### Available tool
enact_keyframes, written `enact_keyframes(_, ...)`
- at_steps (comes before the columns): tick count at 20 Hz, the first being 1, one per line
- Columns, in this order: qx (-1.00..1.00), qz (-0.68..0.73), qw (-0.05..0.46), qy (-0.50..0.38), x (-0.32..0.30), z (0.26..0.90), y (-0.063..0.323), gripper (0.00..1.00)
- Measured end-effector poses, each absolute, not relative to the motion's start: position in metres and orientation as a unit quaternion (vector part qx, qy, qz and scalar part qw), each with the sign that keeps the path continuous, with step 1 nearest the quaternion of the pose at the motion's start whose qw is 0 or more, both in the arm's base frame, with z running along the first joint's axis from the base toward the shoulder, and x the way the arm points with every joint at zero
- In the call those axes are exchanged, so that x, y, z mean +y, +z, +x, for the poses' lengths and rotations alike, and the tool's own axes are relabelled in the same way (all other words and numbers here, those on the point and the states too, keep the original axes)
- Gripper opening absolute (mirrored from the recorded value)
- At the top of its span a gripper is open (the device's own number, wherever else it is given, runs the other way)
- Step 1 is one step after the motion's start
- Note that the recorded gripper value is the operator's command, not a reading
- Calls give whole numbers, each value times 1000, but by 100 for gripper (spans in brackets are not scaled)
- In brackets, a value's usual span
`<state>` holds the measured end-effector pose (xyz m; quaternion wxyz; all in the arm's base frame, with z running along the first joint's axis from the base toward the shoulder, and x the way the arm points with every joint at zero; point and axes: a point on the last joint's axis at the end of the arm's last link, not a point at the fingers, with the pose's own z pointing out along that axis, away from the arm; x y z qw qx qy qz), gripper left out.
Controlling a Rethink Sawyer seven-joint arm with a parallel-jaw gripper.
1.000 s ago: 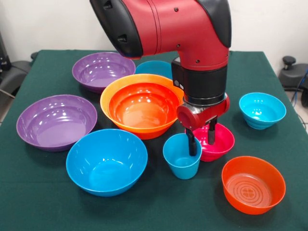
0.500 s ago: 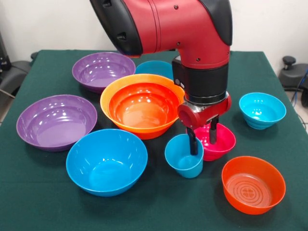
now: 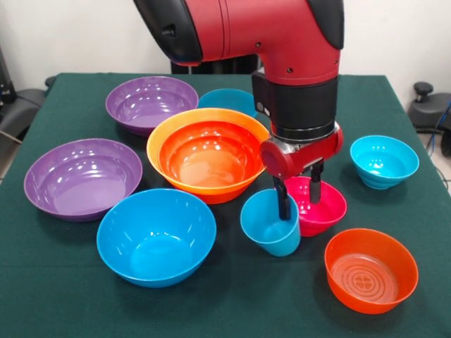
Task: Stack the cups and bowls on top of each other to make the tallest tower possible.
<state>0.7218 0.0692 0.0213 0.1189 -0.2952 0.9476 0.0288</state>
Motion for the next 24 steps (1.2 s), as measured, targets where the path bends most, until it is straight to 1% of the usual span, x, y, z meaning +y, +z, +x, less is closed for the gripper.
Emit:
enact_keyframes(6, 951, -285, 115, 31, 64, 724, 27, 100)
enact_keyframes(16, 955, -279, 94, 30, 50, 719, 26, 100)
enact_keyframes(24, 956, -278, 92, 30, 48, 719, 27, 100)
